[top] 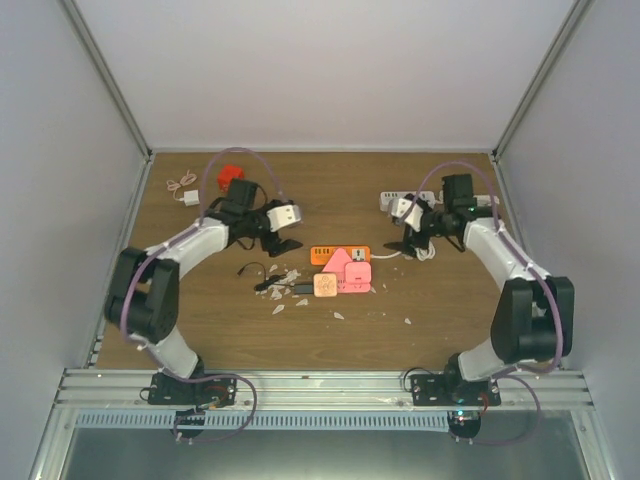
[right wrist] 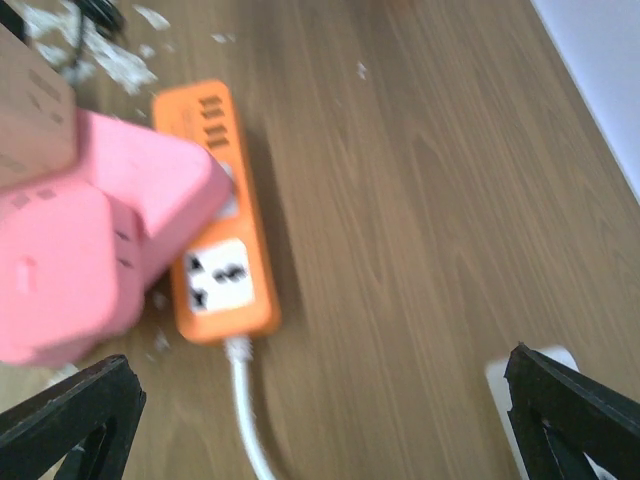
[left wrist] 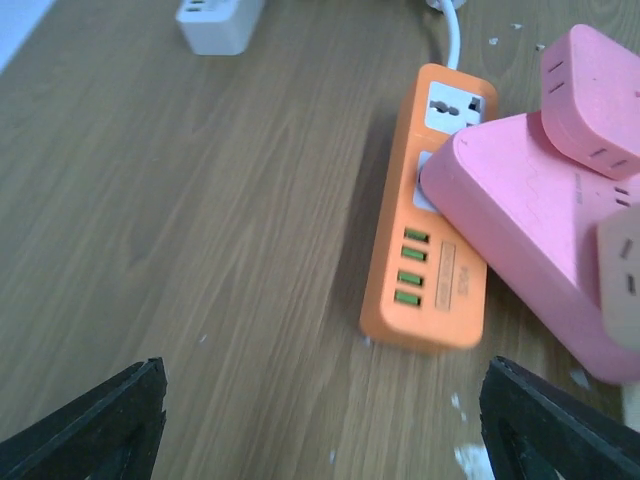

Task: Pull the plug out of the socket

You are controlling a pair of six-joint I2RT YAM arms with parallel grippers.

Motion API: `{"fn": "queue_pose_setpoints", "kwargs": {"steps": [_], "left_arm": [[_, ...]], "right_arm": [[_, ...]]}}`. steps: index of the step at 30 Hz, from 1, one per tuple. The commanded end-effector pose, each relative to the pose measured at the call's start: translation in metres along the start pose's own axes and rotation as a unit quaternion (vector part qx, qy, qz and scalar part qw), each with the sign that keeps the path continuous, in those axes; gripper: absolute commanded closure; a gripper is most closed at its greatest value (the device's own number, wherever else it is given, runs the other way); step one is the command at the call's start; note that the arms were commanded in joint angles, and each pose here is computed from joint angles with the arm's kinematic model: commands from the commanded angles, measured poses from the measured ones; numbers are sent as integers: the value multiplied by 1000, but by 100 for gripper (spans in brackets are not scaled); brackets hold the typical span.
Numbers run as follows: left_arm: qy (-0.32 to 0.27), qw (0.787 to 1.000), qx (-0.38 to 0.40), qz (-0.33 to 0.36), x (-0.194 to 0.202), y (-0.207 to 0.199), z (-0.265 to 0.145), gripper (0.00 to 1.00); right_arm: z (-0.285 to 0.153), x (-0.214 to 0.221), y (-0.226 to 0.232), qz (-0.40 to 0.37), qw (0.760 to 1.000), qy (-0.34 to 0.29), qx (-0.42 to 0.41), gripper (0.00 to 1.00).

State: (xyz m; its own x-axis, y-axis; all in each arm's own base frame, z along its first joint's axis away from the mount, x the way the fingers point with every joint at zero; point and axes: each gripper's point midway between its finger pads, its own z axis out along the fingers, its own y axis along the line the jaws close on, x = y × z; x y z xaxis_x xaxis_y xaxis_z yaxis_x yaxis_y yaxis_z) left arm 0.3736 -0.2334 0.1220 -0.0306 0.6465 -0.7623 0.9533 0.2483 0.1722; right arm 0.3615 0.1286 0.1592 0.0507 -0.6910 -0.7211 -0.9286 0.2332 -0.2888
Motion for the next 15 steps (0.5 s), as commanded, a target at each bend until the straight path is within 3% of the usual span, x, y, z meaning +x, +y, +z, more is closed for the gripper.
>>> {"fn": "queue_pose_setpoints", "kwargs": {"steps": [1,8,15], "left_arm": [[-38,999,-24,10,-4,-4,-41,14],[-59,997,-11,54,8,-57,-67,14],[-61,994,28,89,15,-103,-62,15]], "right_arm": [[7,-48,17,-30,998,-51,8,0],[26,-86,63,-80,994,-71,-21,1],[59,-101,116,-121,987,-78,-74,1]]}}
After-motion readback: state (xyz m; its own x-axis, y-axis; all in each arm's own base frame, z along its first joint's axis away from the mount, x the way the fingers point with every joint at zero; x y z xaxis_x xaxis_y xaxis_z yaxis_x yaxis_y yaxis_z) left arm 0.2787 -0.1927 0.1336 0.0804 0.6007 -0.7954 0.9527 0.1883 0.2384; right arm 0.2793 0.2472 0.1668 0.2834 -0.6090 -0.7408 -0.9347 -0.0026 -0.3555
